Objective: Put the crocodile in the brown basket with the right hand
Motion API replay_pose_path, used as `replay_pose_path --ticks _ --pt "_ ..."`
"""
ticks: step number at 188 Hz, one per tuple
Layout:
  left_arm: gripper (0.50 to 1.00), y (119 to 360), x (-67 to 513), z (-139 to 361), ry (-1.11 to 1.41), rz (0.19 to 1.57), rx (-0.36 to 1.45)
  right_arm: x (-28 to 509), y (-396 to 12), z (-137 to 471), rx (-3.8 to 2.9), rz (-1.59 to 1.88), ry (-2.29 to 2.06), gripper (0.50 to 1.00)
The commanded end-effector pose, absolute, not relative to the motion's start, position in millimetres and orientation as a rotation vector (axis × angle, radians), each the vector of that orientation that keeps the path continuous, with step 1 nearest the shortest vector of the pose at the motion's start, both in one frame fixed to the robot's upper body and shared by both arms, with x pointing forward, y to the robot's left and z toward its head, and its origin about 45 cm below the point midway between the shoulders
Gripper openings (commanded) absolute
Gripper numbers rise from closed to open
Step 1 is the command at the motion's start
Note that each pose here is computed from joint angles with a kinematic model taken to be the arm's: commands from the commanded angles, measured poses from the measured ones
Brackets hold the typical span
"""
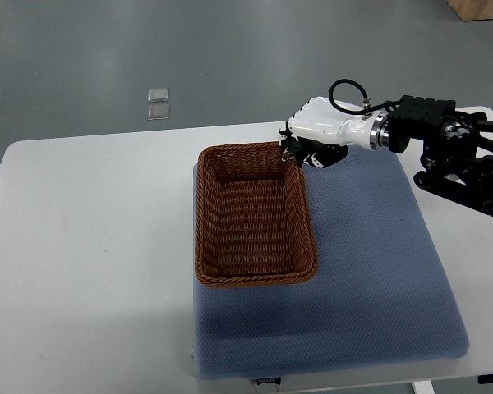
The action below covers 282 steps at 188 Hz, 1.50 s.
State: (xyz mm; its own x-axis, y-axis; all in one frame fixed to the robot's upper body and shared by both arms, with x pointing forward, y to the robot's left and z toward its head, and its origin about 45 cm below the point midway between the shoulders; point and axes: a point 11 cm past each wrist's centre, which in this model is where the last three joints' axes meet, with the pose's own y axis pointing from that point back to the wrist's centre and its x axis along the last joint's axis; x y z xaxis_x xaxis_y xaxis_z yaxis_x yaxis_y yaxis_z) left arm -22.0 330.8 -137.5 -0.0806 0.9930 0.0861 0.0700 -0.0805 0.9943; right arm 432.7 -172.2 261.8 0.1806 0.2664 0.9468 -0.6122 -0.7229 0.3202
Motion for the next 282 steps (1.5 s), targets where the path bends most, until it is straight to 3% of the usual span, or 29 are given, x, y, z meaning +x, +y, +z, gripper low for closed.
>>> replay_pose_path --ticks 1,65,107,123,134,140,154,168,208,282 --pt "1.000 331 -22 -138 1.280 1.301 1.280 420 -154 265 1.802 1.692 -0.282 0.500" --pt "1.000 331 -22 -138 1.280 1.301 1.280 384 -108 260 1.929 1.776 -0.162 0.500" --pt "1.000 331 -22 -138 1.280 1.301 1.280 375 -106 246 1.935 1.776 -0.106 0.502" --pt "1.000 331 -22 -138 1.280 1.301 1.280 372 -102 242 1.948 1.773 -0.099 0.547" --pt "1.000 331 -22 -138 1.280 1.301 1.280 372 -102 241 1.948 1.770 -0.100 0.607" --pt "1.000 331 -22 -138 1.280 1.301 1.280 373 -104 241 1.943 1.769 -0.104 0.678" --pt "1.000 331 -22 -138 1.280 1.301 1.280 374 -104 241 1.944 1.766 -0.108 0.790" --pt "1.000 331 -22 -138 1.280 1.301 1.280 374 -105 240 1.942 1.762 -0.111 0.852" --pt "1.000 331 -22 -138 1.280 1.301 1.280 378 -106 244 1.950 1.746 -0.149 0.895" --pt "1.000 331 -22 -138 1.280 1.301 1.280 424 -144 293 2.111 1.410 -0.551 0.901"
